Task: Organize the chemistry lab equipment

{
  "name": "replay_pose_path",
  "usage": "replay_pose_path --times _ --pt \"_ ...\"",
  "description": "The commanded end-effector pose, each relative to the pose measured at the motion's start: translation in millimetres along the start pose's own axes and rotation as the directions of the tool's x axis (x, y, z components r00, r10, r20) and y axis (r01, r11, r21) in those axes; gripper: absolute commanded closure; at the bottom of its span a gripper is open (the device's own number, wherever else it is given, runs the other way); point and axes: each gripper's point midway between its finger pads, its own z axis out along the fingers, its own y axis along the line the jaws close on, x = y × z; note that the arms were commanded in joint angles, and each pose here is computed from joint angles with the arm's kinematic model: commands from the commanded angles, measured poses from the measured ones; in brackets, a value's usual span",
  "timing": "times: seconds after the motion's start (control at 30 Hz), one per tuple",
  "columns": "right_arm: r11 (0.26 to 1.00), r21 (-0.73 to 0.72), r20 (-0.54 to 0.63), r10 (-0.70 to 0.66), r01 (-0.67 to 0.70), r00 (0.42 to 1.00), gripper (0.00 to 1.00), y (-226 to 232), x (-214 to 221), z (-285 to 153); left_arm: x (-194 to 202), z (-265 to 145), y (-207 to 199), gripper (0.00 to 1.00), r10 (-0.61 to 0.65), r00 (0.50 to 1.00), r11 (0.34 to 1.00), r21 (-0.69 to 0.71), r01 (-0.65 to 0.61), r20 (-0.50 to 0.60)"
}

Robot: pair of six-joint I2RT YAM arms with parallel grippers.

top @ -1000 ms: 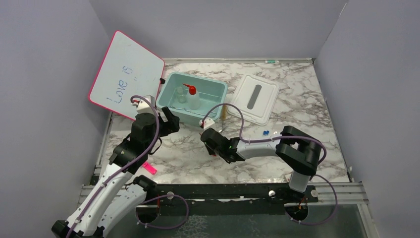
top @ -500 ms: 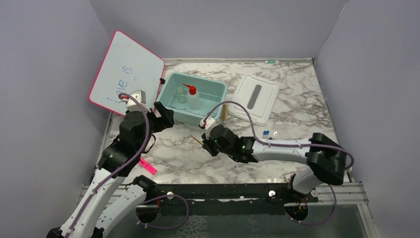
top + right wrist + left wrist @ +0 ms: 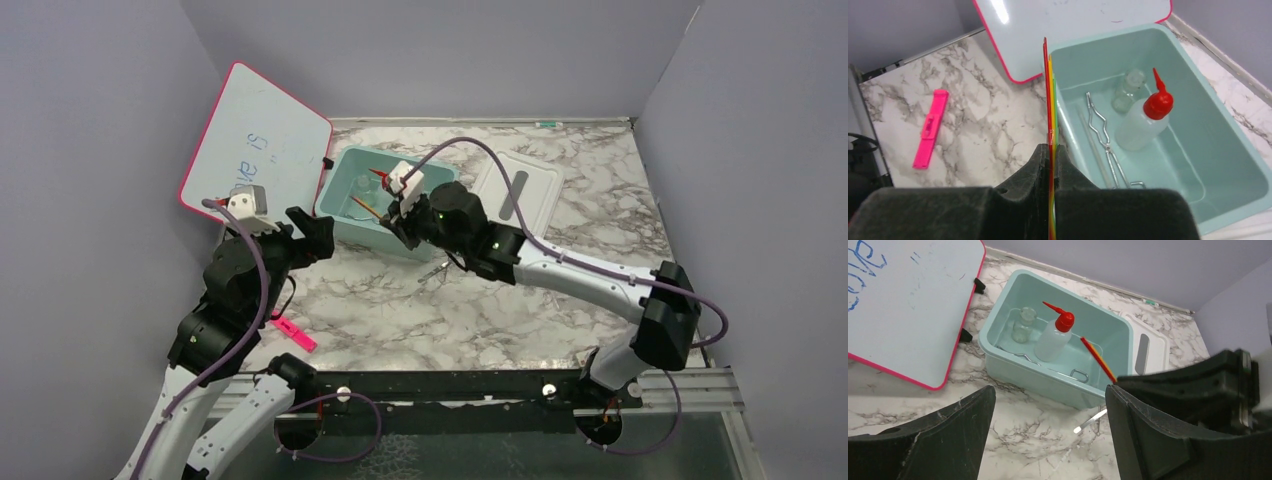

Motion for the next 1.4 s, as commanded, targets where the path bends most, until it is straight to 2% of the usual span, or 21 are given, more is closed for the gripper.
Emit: replay_pose_path --times 0.0,0.23,0.37,0.53,0.67,0.73,0.87,0.97,1.2,1.37 --pt "0.994 -0.093 -0.063 -0.061 0.055 0.996 0.99 -26 12 25 5 -8 2 0.17 0.01 1.0 1.0 0.012 -0.009 -0.024" --pt "0.98 -0.2 -0.175 -0.025 -0.011 0.984 0.99 -58 50 67 32 -10 -13 0.17 -0.012 0.99 0.995 0.094 0.025 -0.143" --pt "0.957 -0.29 -0.257 -0.053 -0.024 0.965 0.99 -53 80 84 51 -13 -8 0.16 -0.056 0.981 0.994 0.083 0.072 -0.185" --pt "0.949 -0.309 -0.31 -0.042 -0.059 0.95 0.97 -57 108 96 69 -9 0 0.16 -0.091 0.974 0.994 0.048 0.103 -0.206" --pt "0.95 -0.303 -0.325 -0.03 -0.074 0.945 0.93 -61 122 103 81 -5 2 0.16 -0.086 0.967 0.994 0.039 0.098 -0.24" --pt "0.949 -0.306 -0.33 -0.023 -0.083 0.944 0.85 -60 125 104 87 -4 2 0.16 -0.089 0.962 0.994 0.038 0.102 -0.259" --pt "0.954 -0.286 -0.303 0.001 -0.092 0.953 0.7 -62 110 100 96 -1 -4 0.16 -0.081 0.951 0.992 0.065 0.105 -0.298" --pt "0.959 -0.267 -0.259 0.024 -0.096 0.966 0.64 -64 89 91 96 -1 -9 0.16 -0.064 0.949 0.991 0.091 0.096 -0.309" --pt "0.98 -0.134 -0.167 0.121 -0.144 0.979 0.61 -77 35 55 99 2 -25 0.16 0.0 0.937 0.982 0.177 0.065 -0.349" --pt "0.961 0.026 -0.092 0.276 -0.275 0.957 0.6 -89 11 8 109 7 -44 0.16 0.081 0.911 0.958 0.283 0.041 -0.405"
